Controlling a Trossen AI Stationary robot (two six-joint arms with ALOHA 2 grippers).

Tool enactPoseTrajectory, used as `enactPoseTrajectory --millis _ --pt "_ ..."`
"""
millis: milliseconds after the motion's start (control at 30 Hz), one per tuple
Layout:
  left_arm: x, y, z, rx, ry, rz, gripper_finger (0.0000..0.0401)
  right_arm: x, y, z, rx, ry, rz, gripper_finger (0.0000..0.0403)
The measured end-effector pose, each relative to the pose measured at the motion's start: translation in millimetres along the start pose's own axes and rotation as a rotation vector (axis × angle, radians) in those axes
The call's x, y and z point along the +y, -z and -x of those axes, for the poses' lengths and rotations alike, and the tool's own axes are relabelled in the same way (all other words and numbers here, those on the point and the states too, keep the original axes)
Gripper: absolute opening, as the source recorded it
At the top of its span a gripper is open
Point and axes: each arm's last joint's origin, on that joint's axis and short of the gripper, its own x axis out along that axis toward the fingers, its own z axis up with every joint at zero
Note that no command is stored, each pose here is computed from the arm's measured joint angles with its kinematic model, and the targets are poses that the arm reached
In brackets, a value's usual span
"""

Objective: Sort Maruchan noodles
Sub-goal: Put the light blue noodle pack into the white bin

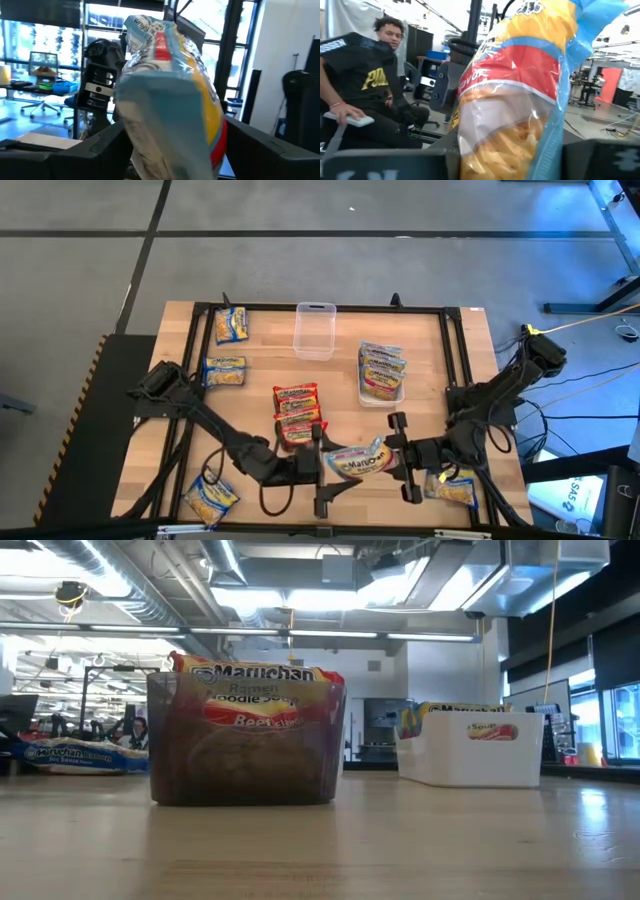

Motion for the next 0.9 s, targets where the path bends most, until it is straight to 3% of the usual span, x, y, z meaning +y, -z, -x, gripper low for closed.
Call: enactPoseTrajectory --millis 333,700,900 --pt "0.9 -0.1 0.6 0.005 -0.053 -0.061 0.0194 -2.6 -0.8 0.7 0.015 0.050 0.001 0.0115" --pt "-9.0 -7.0 14.9 0.040 -0.162 -0.229 0.0161 -3.9 -12.4 19.7 0.128 0.187 0.031 0.0272" --pt "-14.0 -9.9 26.8 0.122 -0.254 -0.355 0.0154 -2.3 -19.2 48.4 0.266 0.202 -0.017 0.0311"
